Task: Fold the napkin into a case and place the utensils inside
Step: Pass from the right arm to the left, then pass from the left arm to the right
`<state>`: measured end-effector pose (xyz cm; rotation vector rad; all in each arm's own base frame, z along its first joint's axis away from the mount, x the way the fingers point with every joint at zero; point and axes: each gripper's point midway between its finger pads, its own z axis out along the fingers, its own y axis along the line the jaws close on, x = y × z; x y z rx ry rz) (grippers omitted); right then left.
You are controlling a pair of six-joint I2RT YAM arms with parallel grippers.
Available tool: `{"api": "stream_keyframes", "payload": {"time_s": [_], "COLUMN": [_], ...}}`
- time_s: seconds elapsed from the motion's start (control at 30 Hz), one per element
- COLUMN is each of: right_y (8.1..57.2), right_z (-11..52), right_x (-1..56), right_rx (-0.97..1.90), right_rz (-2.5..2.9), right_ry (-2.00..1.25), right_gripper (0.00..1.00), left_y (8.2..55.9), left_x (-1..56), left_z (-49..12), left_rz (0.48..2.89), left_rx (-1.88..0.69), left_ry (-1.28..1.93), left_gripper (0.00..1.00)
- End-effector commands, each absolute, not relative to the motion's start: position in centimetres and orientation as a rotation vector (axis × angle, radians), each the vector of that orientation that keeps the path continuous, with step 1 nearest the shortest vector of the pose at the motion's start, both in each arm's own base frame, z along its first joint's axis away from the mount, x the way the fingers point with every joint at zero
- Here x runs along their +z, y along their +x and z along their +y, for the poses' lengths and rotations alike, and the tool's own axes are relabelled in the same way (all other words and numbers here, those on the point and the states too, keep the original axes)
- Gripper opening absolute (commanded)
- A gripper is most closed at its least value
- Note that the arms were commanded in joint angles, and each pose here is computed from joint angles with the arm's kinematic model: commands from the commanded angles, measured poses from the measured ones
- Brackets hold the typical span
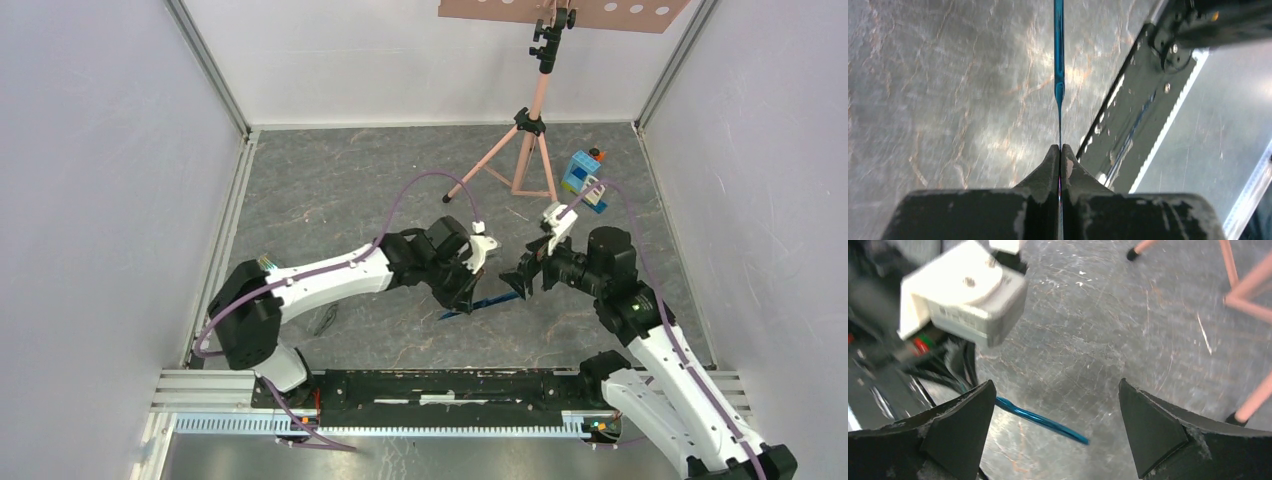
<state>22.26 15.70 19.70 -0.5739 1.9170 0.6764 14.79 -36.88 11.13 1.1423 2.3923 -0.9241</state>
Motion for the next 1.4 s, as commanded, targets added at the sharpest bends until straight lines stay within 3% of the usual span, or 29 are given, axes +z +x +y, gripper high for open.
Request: {"api": "stream_keyframes", "payload": {"time_s": [0.0,0.07,0.33,0.73,0.8,1.03,1.07,1.1,1.17,1.27,1.3,1.37], "right_y": [21.0,18.8,13.7,13.4,13.2,11.8,11.9,12.4,13.2,14.8,15.3,16.6], "right_z": [17.4,18.9,23.5,24.8,25.1,25.6,25.7,25.7,25.6,25.4,25.4,25.0], "right_x": [18.3,17.0,17.0,15.7,15.9,15.8,15.8,15.7,16.2,17.2,17.6,18.4], "right_rx": [0.575,0.652,1.079,1.175,1.192,1.257,1.245,1.216,1.178,1.129,1.122,1.089], "right_rz": [1.696,1.623,1.502,1.575,1.545,1.486,1.482,1.491,1.493,1.496,1.496,1.499], "right_ry": [-1.055,-1.214,-1.287,-1.208,-1.216,-1.261,-1.254,-1.23,-1.162,-1.017,-0.962,-0.844], "right_gripper": [0.98,0.97,0.97,0.66,0.57,0.02,0.0,0.0,0.01,0.0,0.0,0.0], "left_y": [12.3,11.9,10.5,10.2,10.3,11.6,11.9,12.5,14.1,16.4,17.5,19.4], "left_x": [14.6,15.3,16.4,18.8,19.0,20.7,21.2,21.8,22.7,24.5,25.0,26.0], "left_z": [-32.2,-31.2,-29.2,-28.9,-29.0,-29.8,-29.9,-29.9,-29.5,-28.0,-27.2,-25.1], "left_rz": [2.333,2.293,2.202,2.087,2.087,2.078,2.085,2.082,2.103,2.128,2.146,2.165], "left_rx": [-0.934,-0.929,-0.951,-0.973,-0.972,-0.96,-0.969,-0.96,-0.929,-0.917,-0.903,-0.881], "left_ry": [1.435,1.461,1.463,1.496,1.488,1.359,1.297,1.243,1.084,0.81,0.674,0.387], "left_gripper": [0.02,0.02,0.02,0.02,0.02,0.02,0.05,0.13,0.41,0.62,0.75,0.87]}}
